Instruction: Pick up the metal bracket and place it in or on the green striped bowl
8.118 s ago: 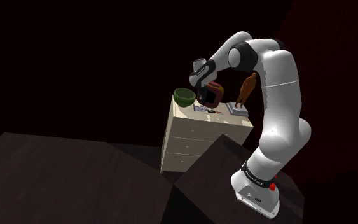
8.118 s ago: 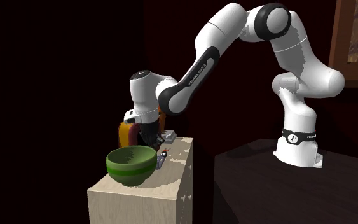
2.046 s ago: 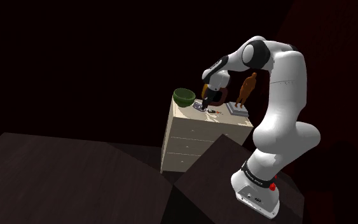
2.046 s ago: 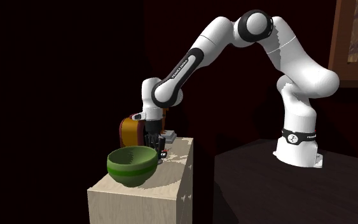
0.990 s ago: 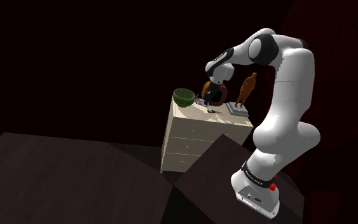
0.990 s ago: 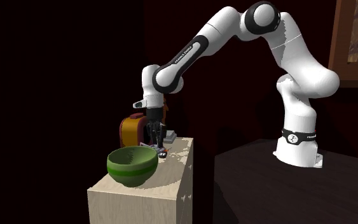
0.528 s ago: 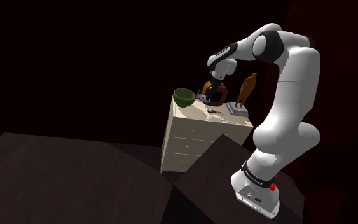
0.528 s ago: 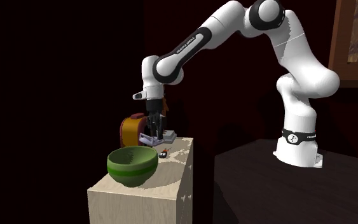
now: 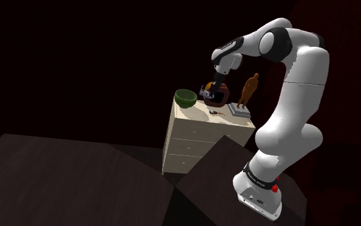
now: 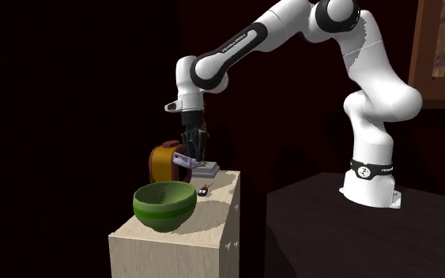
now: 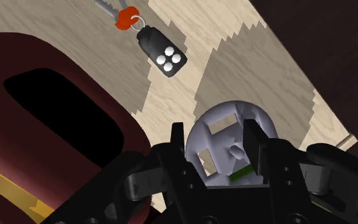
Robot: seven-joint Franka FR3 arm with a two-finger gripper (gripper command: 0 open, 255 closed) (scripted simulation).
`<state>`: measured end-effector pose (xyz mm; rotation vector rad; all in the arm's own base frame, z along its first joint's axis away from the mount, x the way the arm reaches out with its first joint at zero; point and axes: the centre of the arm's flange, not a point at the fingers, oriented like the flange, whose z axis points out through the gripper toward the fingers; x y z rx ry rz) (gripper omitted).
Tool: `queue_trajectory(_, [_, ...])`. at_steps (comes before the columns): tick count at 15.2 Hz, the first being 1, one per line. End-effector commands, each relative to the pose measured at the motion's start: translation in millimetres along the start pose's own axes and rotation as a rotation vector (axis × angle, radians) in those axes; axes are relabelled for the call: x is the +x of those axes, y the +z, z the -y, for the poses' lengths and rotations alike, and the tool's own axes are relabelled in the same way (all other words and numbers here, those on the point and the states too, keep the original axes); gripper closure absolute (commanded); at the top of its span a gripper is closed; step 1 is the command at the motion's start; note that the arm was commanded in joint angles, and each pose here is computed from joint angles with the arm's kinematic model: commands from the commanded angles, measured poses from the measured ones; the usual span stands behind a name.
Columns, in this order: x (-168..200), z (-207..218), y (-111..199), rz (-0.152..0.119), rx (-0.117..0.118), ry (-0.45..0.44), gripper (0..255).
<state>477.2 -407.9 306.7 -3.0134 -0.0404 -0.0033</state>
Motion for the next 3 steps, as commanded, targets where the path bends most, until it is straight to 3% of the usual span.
queue_trajectory(1, [0.3,0.9,-10.5,0.0,0.0,0.0,255])
queue_trajectory(3, [0.3,2.2,-20.9,0.0,0.0,0.0,255])
